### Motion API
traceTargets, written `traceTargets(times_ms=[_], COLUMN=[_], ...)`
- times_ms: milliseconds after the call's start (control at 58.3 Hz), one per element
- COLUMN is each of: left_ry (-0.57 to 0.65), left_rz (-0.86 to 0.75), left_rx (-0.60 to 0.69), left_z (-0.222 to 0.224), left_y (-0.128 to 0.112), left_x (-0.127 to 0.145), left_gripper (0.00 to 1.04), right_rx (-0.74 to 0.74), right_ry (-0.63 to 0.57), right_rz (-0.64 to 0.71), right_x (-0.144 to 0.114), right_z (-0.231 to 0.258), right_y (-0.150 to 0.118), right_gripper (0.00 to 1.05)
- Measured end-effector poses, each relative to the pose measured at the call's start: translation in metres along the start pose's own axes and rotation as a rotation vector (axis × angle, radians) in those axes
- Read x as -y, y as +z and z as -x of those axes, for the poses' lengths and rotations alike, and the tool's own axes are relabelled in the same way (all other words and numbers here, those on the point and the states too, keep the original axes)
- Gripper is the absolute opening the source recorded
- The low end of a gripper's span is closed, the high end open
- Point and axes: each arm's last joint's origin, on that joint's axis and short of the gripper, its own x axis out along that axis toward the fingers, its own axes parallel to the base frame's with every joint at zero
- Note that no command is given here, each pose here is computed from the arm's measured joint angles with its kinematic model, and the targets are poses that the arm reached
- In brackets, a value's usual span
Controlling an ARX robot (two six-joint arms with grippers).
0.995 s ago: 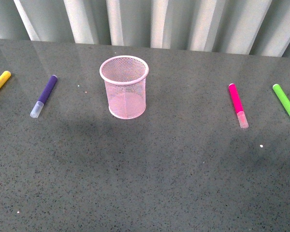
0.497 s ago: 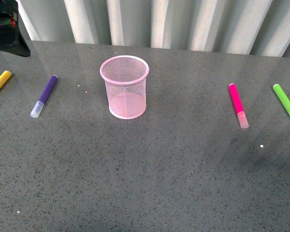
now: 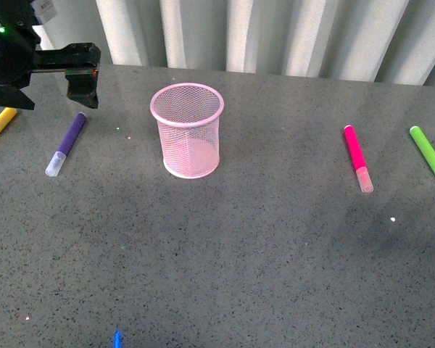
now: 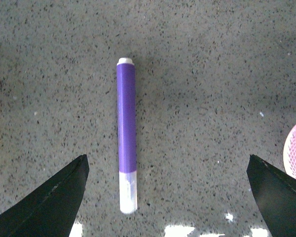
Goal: Insert purple and pink pens into pink cup
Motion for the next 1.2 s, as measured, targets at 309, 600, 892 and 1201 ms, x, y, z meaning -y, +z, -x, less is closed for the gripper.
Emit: traceTargets(times_ms=[309,600,892,1201], left_ry=[0.010,0.032,0.038,0.044], left_rz=[-0.064,-0.087,-0.114,-0.127], left_rx=[-0.046,-0.073,-0.100,-0.117], left_z=[-0.032,-0.054,-0.069,-0.081], left_y=[0.003,0.004,0.010,0.018], left_x=[0.003,-0.003,-0.005,-0.003], left_gripper=[0.98,0.98,0.98,0.98], right_rx=[0.000,0.000,0.000,0.000], right_ry=[0.000,0.000,0.000,0.000], right_rz=[0.000,0.000,0.000,0.000], right_x=[0.000,0.000,0.000,0.000], right_z=[0.000,0.000,0.000,0.000], right_y=[0.000,0.000,0.000,0.000], right_gripper=[0.98,0.98,0.98,0.98])
